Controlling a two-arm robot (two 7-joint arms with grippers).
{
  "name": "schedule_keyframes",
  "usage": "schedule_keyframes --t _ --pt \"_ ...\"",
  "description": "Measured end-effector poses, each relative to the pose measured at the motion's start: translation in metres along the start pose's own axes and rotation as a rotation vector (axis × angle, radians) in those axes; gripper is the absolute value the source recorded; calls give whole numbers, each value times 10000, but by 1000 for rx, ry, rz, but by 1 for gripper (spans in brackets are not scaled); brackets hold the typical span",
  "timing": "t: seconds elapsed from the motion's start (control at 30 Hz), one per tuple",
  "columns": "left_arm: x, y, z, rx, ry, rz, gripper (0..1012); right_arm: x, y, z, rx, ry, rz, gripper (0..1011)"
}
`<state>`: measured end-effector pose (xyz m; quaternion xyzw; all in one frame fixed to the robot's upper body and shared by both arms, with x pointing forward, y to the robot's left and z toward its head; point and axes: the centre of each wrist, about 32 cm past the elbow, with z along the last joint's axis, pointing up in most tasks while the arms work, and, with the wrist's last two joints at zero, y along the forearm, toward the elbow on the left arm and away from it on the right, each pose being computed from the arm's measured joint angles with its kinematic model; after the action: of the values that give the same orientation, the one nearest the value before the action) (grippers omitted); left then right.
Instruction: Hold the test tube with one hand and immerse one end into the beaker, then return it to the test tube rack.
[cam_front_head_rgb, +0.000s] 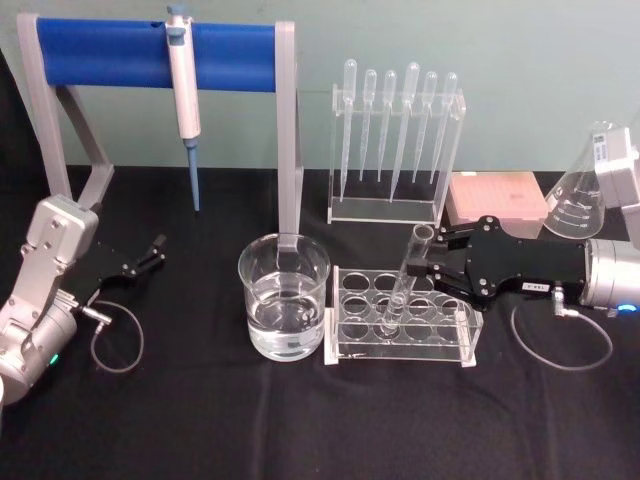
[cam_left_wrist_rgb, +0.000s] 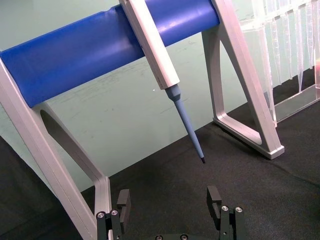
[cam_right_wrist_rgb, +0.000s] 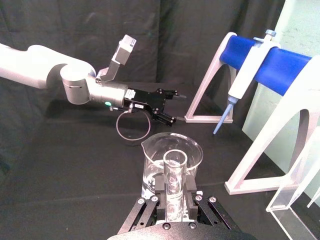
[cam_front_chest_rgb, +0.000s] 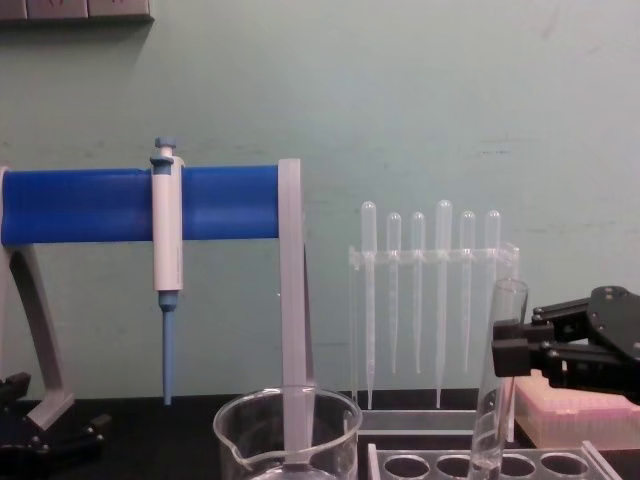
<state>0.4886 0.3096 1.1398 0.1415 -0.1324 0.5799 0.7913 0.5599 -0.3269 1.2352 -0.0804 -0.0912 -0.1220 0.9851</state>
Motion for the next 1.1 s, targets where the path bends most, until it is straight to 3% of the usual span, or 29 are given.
schedule_keyframes --t 0.63,1.1 --pt "0 0 0 0 0 0 1000 1 34 -147 0 13 0 238" --pt "0 0 0 0 0 0 1000 -2 33 -144 -1 12 1 238"
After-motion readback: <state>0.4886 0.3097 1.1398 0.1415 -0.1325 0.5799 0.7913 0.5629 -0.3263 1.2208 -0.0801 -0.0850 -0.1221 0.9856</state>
